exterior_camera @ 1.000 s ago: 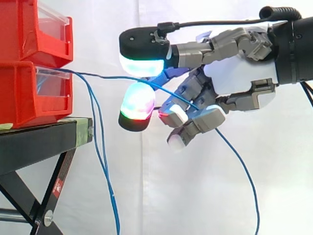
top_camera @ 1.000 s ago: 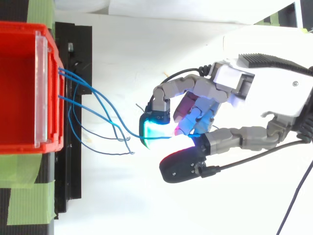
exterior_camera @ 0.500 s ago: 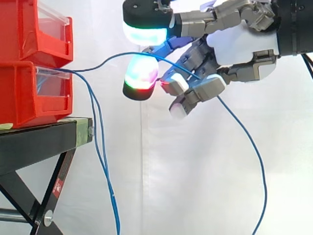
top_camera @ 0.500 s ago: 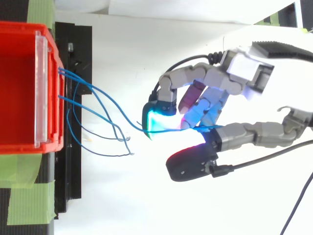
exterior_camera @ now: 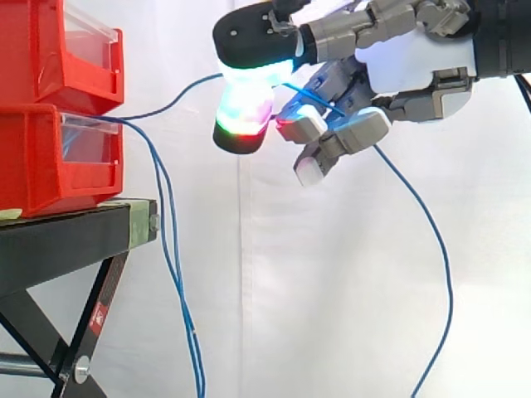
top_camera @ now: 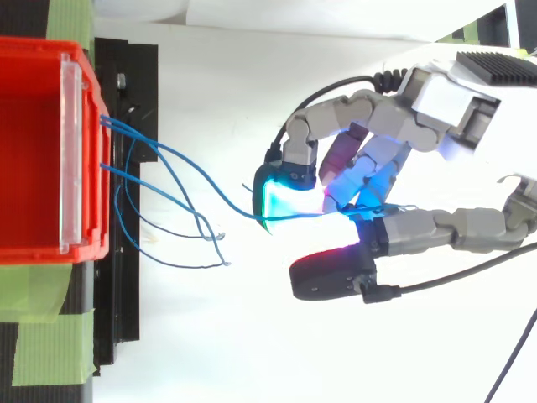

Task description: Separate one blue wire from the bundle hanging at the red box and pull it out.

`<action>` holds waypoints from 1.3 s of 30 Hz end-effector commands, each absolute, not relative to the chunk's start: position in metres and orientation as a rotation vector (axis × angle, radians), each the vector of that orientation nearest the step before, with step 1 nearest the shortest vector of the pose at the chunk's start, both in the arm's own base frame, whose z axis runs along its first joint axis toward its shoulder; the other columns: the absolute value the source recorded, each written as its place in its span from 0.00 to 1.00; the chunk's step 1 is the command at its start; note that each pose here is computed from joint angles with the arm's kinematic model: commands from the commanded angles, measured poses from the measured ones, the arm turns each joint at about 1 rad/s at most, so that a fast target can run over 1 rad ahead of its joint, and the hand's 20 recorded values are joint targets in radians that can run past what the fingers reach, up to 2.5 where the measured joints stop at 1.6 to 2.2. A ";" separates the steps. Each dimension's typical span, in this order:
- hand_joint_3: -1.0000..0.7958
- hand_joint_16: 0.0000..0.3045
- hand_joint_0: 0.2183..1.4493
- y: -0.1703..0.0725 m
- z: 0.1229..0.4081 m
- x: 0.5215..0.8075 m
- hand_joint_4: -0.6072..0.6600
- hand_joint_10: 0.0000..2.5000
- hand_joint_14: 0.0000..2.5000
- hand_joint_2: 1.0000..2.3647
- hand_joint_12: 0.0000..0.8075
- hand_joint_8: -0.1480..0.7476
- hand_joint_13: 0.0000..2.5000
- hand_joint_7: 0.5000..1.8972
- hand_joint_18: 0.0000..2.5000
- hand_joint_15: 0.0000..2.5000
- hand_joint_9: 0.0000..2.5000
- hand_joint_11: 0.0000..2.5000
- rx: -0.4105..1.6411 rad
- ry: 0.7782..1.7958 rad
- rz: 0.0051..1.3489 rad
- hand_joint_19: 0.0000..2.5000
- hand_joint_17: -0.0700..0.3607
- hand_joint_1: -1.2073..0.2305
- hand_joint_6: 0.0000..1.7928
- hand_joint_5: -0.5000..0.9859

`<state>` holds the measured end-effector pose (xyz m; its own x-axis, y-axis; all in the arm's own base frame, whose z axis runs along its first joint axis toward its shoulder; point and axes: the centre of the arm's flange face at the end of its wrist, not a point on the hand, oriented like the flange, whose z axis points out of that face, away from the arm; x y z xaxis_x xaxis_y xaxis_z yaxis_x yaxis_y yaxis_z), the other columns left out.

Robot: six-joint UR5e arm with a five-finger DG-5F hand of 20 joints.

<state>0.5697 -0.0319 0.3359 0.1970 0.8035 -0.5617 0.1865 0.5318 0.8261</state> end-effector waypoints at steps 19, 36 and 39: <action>0.31 0.17 0.29 -0.032 0.339 0.570 0.64 0.01 0.00 0.00 0.42 0.58 0.63 0.49 0.33 0.62 0.51 0.51 0.918 1.341 0.506 0.29 0.44 0.56 0.38 0.23; 0.45 0.16 0.35 -0.032 0.339 0.570 0.63 0.01 0.00 0.02 0.40 0.58 0.65 0.61 0.36 0.63 0.59 0.55 0.918 1.339 0.500 0.29 0.42 0.47 0.32 0.27; 0.46 0.16 0.35 -0.032 0.339 0.570 0.63 0.01 0.00 0.02 0.40 0.58 0.65 0.62 0.35 0.64 0.59 0.55 0.918 1.341 0.499 0.29 0.42 0.46 0.31 0.27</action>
<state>0.5702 -0.0322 0.3390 0.2015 0.7720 -0.6029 0.1886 0.5734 0.7973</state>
